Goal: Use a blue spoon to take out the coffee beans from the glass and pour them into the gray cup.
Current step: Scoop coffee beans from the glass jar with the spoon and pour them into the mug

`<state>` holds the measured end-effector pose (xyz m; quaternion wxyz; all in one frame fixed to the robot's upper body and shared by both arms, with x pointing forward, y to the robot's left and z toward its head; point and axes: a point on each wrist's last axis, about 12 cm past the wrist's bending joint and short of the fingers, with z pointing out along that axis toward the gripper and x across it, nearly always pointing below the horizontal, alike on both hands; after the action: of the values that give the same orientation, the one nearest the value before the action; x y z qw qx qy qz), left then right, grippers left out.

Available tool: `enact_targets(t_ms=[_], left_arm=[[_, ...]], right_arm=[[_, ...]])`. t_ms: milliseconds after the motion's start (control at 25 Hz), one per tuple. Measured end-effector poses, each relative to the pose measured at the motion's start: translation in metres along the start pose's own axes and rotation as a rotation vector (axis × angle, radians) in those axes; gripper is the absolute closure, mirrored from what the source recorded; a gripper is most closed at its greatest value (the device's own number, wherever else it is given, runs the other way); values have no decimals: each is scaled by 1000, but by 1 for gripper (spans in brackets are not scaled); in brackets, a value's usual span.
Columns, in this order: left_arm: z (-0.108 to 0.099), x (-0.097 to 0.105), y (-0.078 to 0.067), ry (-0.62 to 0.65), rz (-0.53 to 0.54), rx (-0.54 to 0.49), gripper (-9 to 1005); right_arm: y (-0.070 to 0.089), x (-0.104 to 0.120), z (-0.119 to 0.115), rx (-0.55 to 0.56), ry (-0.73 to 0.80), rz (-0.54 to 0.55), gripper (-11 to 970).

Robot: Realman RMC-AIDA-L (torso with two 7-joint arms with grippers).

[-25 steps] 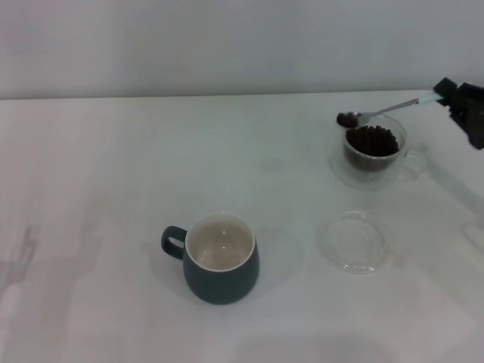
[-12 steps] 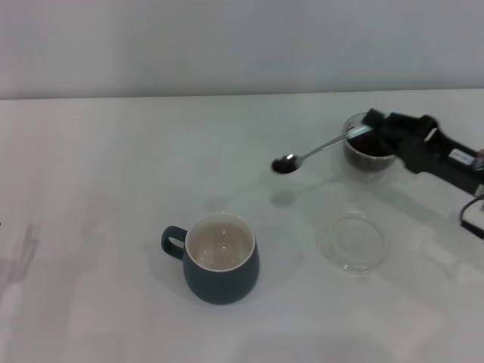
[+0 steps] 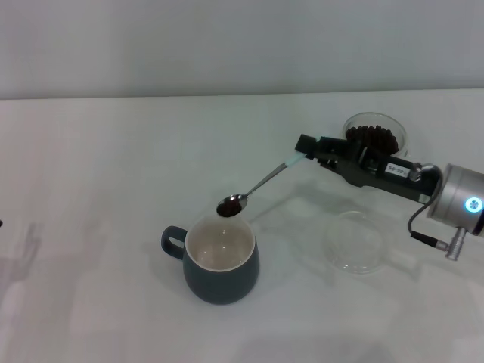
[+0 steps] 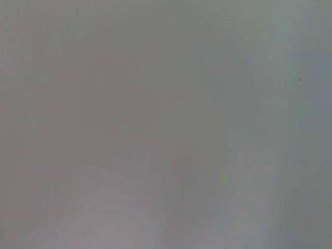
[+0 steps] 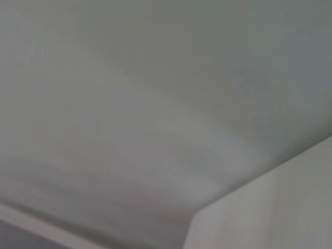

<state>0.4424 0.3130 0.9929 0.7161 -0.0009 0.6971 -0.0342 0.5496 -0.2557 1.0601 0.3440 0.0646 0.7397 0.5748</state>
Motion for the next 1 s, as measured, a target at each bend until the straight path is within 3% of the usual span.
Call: enact_targets(t_ms=[320,680,1000], left_arm=[[1,0,-2,-1,-4,5,108],[1,0,-2,-4,-9,0,108],[1,0,-2,-4,-11,-2,108]], right_arm=[[4,2,7,-23,37,-153,819],[15,7,7,-118,73,-407,818],[14,11,6,-127,72,-600,818]])
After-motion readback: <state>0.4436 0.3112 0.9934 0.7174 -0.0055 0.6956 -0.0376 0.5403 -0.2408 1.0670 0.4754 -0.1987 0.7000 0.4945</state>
